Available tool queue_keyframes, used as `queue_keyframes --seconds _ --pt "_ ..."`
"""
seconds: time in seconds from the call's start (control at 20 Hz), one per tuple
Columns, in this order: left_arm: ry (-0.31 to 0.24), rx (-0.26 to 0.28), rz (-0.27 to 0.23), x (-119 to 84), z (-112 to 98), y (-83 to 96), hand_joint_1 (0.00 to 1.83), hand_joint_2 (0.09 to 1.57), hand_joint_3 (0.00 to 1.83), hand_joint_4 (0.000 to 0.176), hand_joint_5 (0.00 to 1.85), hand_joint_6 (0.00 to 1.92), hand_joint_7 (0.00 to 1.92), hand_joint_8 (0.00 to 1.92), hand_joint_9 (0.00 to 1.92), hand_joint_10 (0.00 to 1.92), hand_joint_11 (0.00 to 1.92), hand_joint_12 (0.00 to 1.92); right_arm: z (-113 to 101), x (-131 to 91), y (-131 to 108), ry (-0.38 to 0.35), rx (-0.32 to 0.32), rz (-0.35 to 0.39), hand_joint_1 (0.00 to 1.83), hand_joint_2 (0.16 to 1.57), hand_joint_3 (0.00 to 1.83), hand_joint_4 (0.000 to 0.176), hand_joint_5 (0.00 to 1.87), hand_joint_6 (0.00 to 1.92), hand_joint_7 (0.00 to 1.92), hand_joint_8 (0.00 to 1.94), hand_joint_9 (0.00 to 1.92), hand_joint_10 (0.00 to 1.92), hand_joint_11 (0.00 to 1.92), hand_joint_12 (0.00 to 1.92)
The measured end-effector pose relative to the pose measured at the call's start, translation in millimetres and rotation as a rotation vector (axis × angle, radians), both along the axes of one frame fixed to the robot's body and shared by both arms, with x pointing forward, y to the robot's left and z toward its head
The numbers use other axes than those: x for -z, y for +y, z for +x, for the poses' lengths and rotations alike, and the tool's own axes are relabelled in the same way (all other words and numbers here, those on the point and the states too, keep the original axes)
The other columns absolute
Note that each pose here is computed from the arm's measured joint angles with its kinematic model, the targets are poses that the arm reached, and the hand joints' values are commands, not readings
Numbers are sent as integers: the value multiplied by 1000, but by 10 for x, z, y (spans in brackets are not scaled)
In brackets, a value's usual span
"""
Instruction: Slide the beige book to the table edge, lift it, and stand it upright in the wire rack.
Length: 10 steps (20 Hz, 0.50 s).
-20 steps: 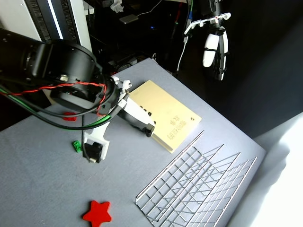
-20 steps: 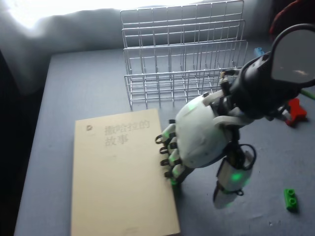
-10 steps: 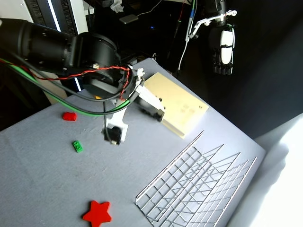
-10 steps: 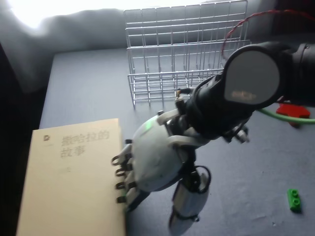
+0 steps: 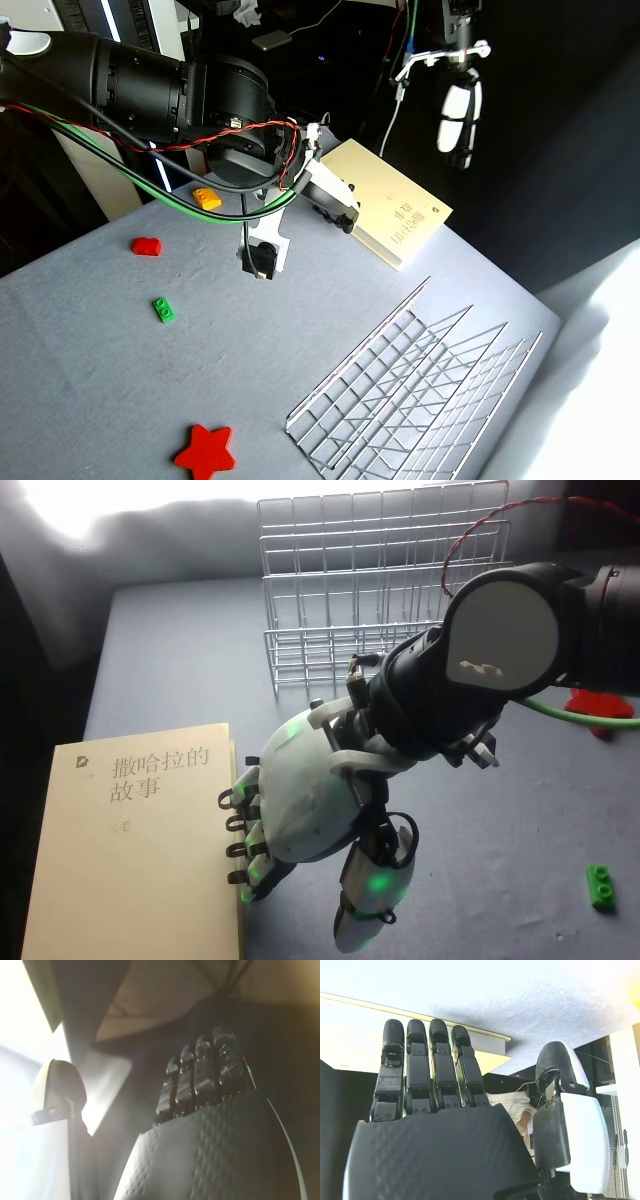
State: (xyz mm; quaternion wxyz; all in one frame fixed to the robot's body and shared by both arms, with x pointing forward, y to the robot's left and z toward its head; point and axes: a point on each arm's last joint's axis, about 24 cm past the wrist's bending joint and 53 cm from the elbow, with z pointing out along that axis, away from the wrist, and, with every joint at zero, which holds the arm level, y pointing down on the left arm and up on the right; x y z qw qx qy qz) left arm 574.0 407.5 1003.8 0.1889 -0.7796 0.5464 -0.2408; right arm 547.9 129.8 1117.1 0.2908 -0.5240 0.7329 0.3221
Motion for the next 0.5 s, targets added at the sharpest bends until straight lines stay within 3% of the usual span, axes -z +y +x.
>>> queue_keyframes --seconds 0.15,0.5 --pt "-21 -6 4 -41 73 49 770 1065 0 0 80 0 65 0 62 0 0 126 7 -12 18 -4 2 6 188 1152 0 0 258 1 282 1 279 2 0 729" --pt "-37 3 -15 -44 107 -29 750 1062 0 0 120 5 132 7 132 8 0 324 36 -72 106 -20 14 38 169 1148 0 0 266 1 295 3 295 4 0 790"
